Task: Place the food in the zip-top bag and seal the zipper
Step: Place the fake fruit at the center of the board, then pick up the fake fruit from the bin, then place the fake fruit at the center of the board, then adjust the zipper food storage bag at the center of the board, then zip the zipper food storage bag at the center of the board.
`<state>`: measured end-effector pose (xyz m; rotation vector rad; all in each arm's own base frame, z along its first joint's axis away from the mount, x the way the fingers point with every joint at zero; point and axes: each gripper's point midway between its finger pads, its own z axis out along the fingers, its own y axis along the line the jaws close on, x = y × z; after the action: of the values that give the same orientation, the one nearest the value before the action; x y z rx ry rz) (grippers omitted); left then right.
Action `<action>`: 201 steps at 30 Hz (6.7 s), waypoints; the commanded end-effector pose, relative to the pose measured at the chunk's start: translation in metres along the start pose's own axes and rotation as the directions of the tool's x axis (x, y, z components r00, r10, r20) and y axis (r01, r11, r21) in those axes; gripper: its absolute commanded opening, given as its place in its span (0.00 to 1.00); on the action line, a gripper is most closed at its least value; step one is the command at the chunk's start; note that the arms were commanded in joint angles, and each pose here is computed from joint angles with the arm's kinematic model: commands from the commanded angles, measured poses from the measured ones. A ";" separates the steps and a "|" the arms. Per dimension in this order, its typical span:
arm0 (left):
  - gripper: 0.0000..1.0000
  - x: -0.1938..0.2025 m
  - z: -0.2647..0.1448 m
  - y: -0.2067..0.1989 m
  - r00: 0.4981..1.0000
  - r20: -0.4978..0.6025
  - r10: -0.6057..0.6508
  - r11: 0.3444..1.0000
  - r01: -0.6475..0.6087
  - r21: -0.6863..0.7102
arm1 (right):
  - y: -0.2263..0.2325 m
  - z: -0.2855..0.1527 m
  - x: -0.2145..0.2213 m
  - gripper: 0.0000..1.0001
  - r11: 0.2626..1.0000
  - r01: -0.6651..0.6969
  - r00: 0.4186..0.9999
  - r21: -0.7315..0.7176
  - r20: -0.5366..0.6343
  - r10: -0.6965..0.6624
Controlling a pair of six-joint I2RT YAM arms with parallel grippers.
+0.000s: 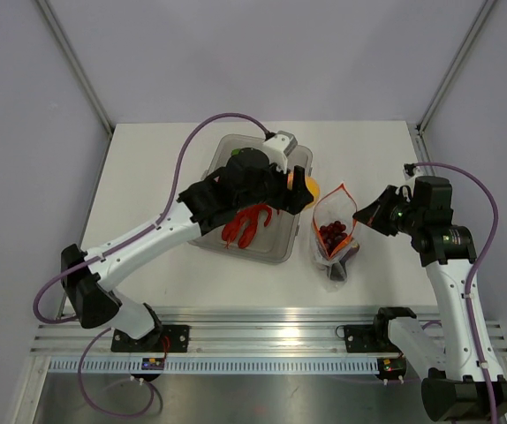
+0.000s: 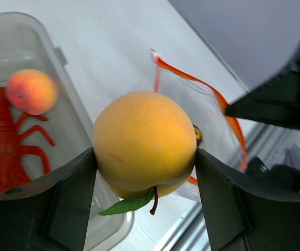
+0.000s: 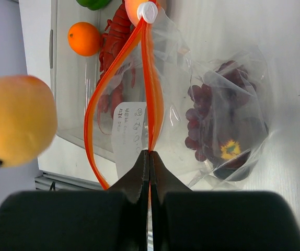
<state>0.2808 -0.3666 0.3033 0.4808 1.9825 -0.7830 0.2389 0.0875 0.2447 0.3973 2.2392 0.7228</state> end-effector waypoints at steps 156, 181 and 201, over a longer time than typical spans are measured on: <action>0.24 0.064 0.065 -0.082 0.933 -0.359 -0.033 0.919 0.169 0.355 | 0.033 0.019 -0.050 0.00 0.990 0.109 0.994 -0.088 0.013 -0.108; 0.23 -0.022 0.005 0.079 0.957 -0.070 -0.281 0.946 0.289 0.144 | 0.045 0.035 -0.046 0.99 0.900 0.428 0.900 0.084 -0.126 -0.416; 0.23 0.007 0.026 0.087 0.941 -0.141 -0.309 0.932 0.329 0.152 | 0.051 0.080 -0.027 0.06 0.842 0.505 0.859 0.188 -0.200 -0.471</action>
<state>0.3432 -0.3170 0.2560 0.2905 2.1736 -1.1217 0.3117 0.1348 0.2193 -0.1585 2.5470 0.1321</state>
